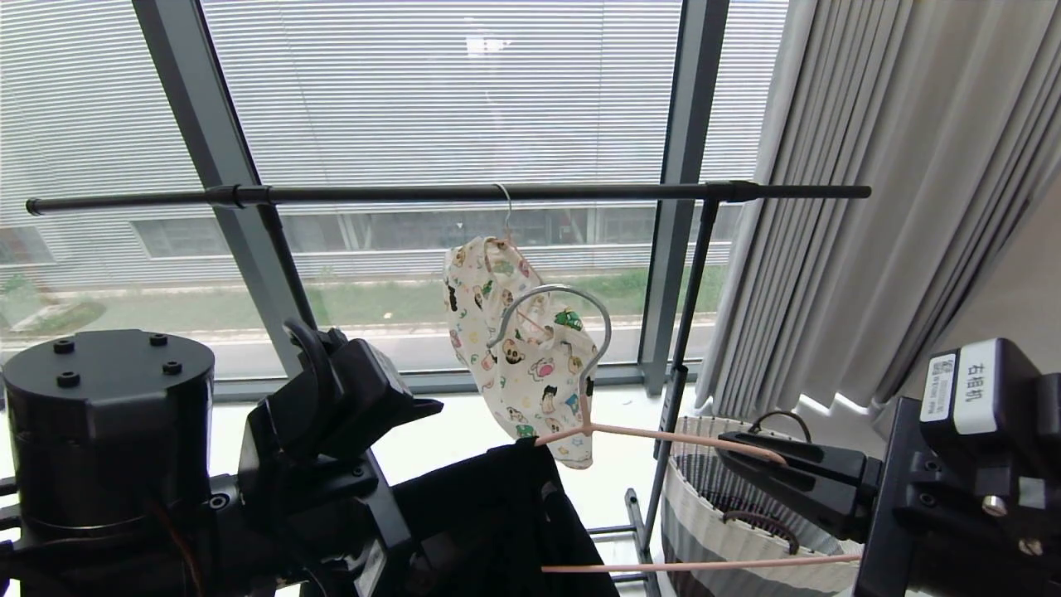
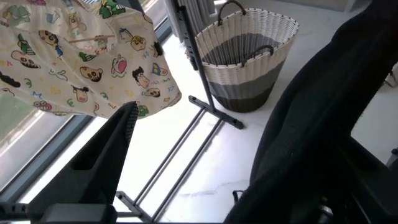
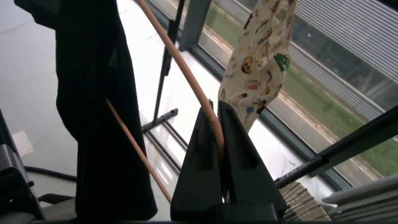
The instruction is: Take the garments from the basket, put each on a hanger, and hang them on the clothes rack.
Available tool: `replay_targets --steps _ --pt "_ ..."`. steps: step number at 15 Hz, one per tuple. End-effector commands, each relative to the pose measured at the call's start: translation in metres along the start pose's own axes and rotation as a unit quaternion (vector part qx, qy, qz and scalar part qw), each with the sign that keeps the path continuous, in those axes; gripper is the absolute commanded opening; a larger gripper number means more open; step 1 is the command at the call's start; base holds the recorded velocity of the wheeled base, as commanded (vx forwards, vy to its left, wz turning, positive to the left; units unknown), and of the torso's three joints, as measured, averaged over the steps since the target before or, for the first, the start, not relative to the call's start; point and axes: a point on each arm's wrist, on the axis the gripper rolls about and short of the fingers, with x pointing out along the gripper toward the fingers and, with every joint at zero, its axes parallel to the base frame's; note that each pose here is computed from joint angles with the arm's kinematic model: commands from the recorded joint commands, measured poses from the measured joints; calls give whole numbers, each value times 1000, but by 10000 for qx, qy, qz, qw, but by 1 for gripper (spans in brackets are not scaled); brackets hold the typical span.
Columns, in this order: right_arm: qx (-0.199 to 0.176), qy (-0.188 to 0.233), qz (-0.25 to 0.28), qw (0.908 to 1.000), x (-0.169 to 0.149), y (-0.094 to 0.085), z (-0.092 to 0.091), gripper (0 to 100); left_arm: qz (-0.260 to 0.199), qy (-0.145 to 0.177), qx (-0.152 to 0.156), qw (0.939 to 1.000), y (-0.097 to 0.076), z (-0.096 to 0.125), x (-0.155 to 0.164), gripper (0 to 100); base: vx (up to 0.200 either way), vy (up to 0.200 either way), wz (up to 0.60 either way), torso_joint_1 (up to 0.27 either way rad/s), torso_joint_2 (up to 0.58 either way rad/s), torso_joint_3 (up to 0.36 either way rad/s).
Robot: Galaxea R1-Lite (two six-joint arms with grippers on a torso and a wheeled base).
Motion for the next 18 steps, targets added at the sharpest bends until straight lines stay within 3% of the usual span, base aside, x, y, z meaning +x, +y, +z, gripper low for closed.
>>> replay_targets --steps 1,2,3,14,15,18 --pt "-7 -44 72 10000 3 3 4 0 -58 55 23 10000 -2 -3 1 100 0 0 0 0 0 0" --pt "-16 -57 131 9999 3 5 4 0 -63 46 27 10000 -3 -2 1 100 0 0 0 0 0 0" --pt "-27 -37 181 9998 4 7 4 0 -63 46 27 10000 -3 -2 1 0 0 0 0 0 0 0" --pt "-39 -16 224 9997 21 10 12 0 -405 -101 26 9991 -6 -6 -7 0 0 0 0 0 0 0" --pt "-46 36 235 9997 21 11 11 100 -388 -80 20 9992 -5 -7 -7 0 0 0 0 0 0 0" --pt "-13 167 -110 9998 22 0 6 100 -194 8 -69 9998 2 -10 -6 0 0 0 0 0 0 0"
